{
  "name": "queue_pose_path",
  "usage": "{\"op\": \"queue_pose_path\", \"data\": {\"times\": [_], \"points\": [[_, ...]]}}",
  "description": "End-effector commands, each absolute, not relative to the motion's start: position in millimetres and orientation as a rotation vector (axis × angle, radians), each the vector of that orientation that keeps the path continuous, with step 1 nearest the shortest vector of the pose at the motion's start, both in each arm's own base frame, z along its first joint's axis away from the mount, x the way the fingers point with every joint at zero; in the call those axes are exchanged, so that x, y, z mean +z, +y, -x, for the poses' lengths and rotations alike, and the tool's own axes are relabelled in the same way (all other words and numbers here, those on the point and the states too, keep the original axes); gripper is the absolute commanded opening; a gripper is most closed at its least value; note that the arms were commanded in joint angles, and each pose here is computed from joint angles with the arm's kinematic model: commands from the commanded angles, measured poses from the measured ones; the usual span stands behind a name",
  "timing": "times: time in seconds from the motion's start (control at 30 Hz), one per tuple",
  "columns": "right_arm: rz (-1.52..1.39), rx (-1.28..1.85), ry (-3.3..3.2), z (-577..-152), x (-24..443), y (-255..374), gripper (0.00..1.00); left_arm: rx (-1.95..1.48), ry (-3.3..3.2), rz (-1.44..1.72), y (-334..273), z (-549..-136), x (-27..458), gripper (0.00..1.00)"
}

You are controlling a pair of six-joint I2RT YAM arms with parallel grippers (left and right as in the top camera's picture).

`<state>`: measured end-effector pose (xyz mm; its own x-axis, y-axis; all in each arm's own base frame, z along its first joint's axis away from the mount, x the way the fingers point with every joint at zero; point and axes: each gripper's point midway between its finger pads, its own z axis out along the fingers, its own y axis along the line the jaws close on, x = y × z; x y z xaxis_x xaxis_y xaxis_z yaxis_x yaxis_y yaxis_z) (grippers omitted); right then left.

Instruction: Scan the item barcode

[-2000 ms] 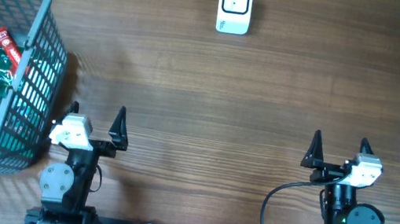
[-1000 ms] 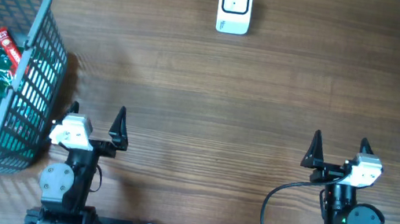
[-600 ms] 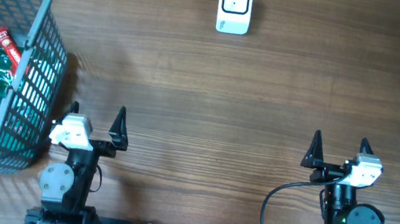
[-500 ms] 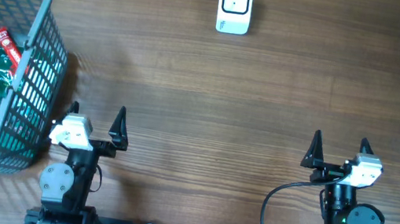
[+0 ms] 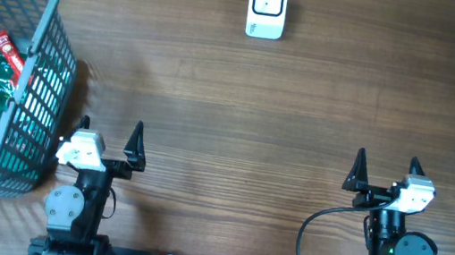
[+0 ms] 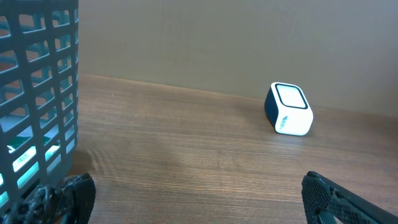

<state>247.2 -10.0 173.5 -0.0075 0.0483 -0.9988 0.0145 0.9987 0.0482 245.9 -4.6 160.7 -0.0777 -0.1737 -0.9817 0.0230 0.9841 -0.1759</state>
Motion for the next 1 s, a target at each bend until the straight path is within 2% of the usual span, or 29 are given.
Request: {"op": "queue_pose_path", "data": {"times": [0.0,0.77,0.97], "points": [[-0.040,0.046,1.570,-247,175,-7,1.00,-0.153,1.644,0.091,-6,-246,157,1.00],[-0.040,0.046,1.570,-247,175,-7,1.00,-0.139,1.643,0.103,-3,-246,157,1.00],[-0.040,0.046,1.570,-247,175,-7,1.00,-0.265,1.578,0.028,-24,-245,175,1.00]]}}
